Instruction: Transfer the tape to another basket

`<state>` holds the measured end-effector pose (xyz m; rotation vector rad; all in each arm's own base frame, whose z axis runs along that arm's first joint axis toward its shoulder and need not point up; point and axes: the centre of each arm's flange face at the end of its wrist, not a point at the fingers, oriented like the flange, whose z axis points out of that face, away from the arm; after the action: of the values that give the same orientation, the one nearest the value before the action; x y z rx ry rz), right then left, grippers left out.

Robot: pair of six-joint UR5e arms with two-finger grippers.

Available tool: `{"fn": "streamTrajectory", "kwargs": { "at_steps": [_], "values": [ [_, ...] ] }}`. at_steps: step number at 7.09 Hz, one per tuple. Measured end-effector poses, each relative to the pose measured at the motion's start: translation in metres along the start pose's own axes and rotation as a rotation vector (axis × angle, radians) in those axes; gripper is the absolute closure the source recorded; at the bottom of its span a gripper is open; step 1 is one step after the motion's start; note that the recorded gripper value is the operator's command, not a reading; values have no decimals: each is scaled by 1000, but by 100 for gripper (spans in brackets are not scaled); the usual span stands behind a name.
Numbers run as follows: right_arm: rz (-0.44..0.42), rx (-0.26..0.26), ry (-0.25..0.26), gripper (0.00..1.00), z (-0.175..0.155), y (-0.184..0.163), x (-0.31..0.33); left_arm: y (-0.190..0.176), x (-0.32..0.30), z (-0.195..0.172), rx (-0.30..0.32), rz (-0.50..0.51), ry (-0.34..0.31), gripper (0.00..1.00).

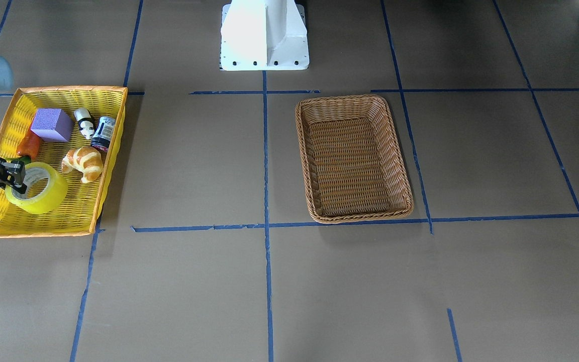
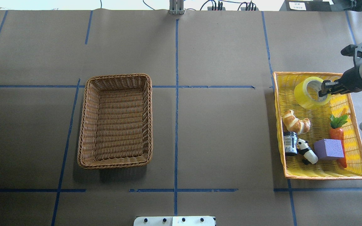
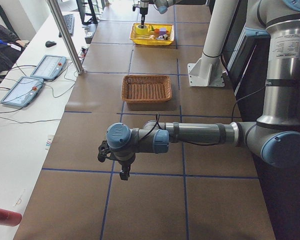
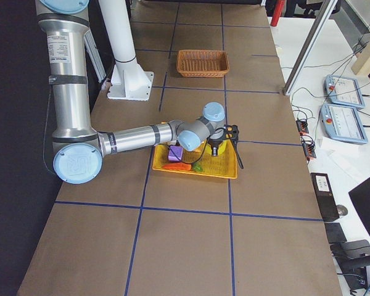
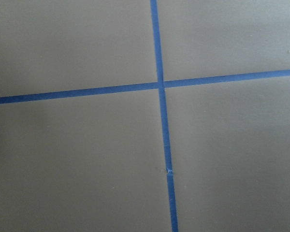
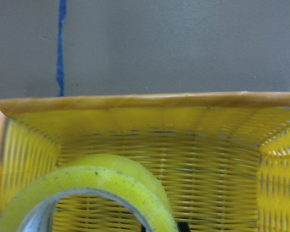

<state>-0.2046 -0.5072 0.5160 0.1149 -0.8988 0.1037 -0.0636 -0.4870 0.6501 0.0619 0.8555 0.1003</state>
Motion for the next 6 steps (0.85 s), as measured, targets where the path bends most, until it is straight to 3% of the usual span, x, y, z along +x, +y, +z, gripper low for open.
{"fn": "streamTrajectory", "kwargs": {
  "at_steps": [2, 4, 6],
  "values": [
    [121, 11, -99, 98, -18, -5, -77, -4, 14, -12, 26, 29, 1, 0],
    [252, -27, -221, 98, -35, 20, -181, -10, 42, -31, 65, 72, 15, 0],
    [341, -54, -361, 98, -51, 52, -270, -17, 82, -32, 87, 50, 129, 0]
  ]
}}
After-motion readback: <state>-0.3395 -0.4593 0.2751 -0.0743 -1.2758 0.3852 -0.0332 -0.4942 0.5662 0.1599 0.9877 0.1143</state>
